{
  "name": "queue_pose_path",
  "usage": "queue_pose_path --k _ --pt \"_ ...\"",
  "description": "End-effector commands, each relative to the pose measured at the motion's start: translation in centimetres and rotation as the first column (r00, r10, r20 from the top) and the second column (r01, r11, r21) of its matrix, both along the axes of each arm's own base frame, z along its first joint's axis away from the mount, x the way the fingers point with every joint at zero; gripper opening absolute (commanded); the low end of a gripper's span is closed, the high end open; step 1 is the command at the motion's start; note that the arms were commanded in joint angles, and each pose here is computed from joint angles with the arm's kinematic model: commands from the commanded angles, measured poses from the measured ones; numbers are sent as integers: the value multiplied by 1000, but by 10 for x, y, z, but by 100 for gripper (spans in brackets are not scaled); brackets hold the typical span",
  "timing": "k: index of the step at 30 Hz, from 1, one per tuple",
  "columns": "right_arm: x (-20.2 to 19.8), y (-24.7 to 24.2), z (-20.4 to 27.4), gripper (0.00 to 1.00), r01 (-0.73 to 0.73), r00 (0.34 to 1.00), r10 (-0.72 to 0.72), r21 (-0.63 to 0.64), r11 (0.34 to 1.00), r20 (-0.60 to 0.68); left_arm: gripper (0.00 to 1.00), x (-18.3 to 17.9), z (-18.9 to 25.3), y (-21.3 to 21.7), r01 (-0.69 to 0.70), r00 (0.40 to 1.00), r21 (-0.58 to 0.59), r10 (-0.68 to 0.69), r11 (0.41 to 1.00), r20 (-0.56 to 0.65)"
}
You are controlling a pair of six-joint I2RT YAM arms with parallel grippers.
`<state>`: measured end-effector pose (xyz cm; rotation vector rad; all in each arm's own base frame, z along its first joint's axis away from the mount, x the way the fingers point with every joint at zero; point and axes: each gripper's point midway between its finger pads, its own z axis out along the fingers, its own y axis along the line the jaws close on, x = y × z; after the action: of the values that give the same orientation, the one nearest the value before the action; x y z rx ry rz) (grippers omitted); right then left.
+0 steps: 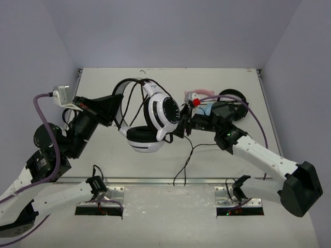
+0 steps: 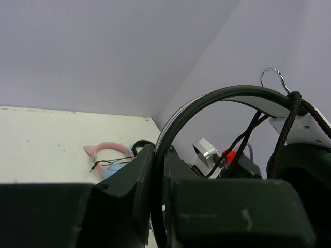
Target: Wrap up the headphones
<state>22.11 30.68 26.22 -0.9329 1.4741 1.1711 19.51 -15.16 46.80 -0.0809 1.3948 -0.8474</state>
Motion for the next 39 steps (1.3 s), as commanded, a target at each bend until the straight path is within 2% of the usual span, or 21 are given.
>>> queue_pose_path --k 1,3,4,5,6,8,10,12,17,21,24,27,28,29,31,32,33,35,36,38,39 --pt "-4 11 -7 44 -39 999 41 65 997 -35 0 -2 63 35 -87 994 -346 105 934 34" --pt "-8 18 -6 38 -55 998 58 90 994 -32 0 -1 73 39 -98 992 -398 121 912 32" --pt "-9 20 -8 30 -61 997 64 93 994 -31 0 2 80 40 -112 991 -417 135 902 26" --pt "-8 25 -14 9 -68 996 72 85 994 -45 0 4 84 39 -113 991 -437 135 892 19" --pt "-10 30 -14 2 -77 996 81 87 993 -43 0 6 84 38 -120 990 -447 139 887 10" --pt "-9 39 -17 1 -87 995 92 83 993 -51 0 11 93 44 -151 985 -505 174 850 -1" --pt "-13 49 -15 15 -98 993 102 86 991 -50 1 19 91 47 -202 976 -540 211 817 -46" --pt "-22 58 -16 20 -122 991 127 89 988 -47 0 22 94 51 -226 971 -568 232 791 -63" --pt "-41 71 -13 19 -163 984 171 132 978 -47 0 39 91 66 -381 919 -584 361 717 -157" --pt "-62 78 -25 20 -218 971 228 124 968 -75 0 50 89 79 -518 847 -542 487 661 -214" --pt "-80 86 -35 27 -254 962 261 94 963 -74 0 55 85 85 -586 797 -508 560 631 -226" --pt "-96 92 -43 25 -279 956 284 73 957 -74 0 60 81 84 -617 772 -488 595 617 -224" --pt "-103 94 -45 21 -298 950 303 65 952 -72 1 61 82 86 -628 763 -483 607 611 -223" --pt "-106 94 -52 10 -302 950 304 35 953 -77 0 62 80 85 -639 753 -474 617 606 -228" --pt "-115 99 -51 7 -296 953 296 11 955 -63 0 68 75 86 -679 718 -436 656 590 -231" --pt "-115 99 -61 3 -280 959 276 -45 959 -65 1 74 72 82 -692 707 -414 671 591 -225" --pt "-116 104 -56 1 -271 962 268 -66 960 -46 0 78 70 81 -698 701 -402 680 593 -216" --pt "-134 103 -73 1 -275 961 277 -192 942 -14 0 90 63 85 -729 668 -371 715 574 -206" --pt "-131 107 -63 1 -234 970 243 -209 950 20 0 100 56 79 -737 663 -341 723 584 -195" --pt "-151 104 -67 1 -275 954 297 -281 919 36 0 115 41 79 -773 626 -278 756 571 -189" --pt "-153 108 -51 1 -266 953 296 -277 923 69 1 120 34 81 -793 602 -254 775 554 -192"
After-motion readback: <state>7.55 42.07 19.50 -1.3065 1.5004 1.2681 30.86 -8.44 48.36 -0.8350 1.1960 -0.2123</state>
